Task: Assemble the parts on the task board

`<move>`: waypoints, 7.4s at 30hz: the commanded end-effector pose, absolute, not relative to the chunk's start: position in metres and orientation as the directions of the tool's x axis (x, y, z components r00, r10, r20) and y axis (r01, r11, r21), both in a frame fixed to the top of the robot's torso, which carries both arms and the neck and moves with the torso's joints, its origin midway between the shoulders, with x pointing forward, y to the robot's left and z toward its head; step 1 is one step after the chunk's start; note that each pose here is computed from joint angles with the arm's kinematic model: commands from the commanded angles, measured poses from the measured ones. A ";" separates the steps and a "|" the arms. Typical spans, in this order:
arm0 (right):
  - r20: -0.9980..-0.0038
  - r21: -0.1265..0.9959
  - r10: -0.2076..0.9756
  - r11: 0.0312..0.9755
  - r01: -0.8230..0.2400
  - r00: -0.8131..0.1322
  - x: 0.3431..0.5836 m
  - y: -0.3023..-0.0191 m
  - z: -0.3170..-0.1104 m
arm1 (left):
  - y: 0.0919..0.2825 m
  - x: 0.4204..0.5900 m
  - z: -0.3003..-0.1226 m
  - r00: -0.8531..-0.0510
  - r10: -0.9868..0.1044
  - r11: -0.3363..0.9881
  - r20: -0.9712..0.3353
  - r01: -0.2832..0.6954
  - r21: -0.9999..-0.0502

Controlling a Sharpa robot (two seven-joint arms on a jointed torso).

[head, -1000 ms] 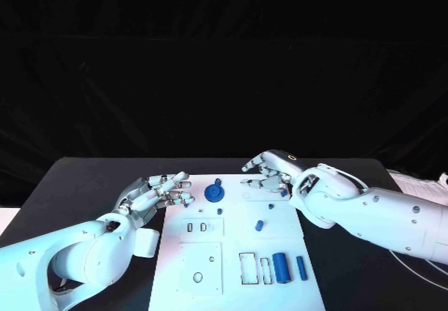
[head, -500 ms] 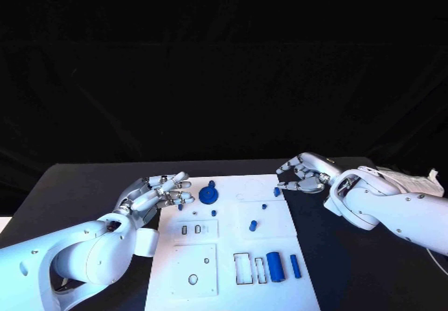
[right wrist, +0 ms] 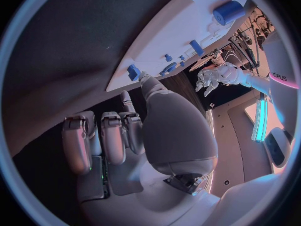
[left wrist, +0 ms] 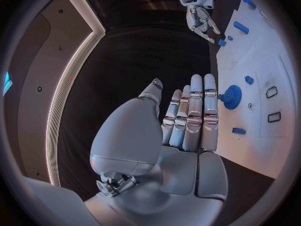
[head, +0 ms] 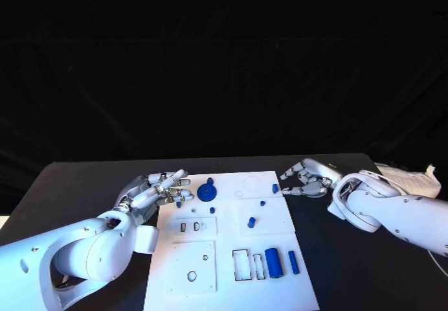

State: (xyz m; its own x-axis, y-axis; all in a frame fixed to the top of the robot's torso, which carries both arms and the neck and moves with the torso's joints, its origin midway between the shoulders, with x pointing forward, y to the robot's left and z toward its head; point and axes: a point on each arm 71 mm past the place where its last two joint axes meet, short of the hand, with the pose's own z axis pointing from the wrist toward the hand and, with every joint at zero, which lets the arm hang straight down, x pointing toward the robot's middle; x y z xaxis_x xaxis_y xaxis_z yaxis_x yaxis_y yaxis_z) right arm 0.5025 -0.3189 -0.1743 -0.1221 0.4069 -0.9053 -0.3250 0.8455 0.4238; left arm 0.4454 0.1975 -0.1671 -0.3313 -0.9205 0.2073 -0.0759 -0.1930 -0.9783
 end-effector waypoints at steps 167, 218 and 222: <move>-0.956 0.287 0.199 0.781 -0.555 -0.214 0.464 -0.093 -0.215 | 0.208 0.458 -0.173 -0.316 -0.924 -0.202 0.217 -0.079 -0.976; -0.755 0.612 0.644 0.628 -0.481 -0.120 0.475 -0.240 -0.118 | 0.175 0.493 -0.186 -0.658 -0.423 0.879 -0.623 -0.131 -0.459; -0.759 0.611 0.639 0.634 -0.475 -0.124 0.476 -0.240 -0.119 | 0.167 0.497 -0.185 -0.667 -0.407 0.885 -0.624 -0.119 -0.450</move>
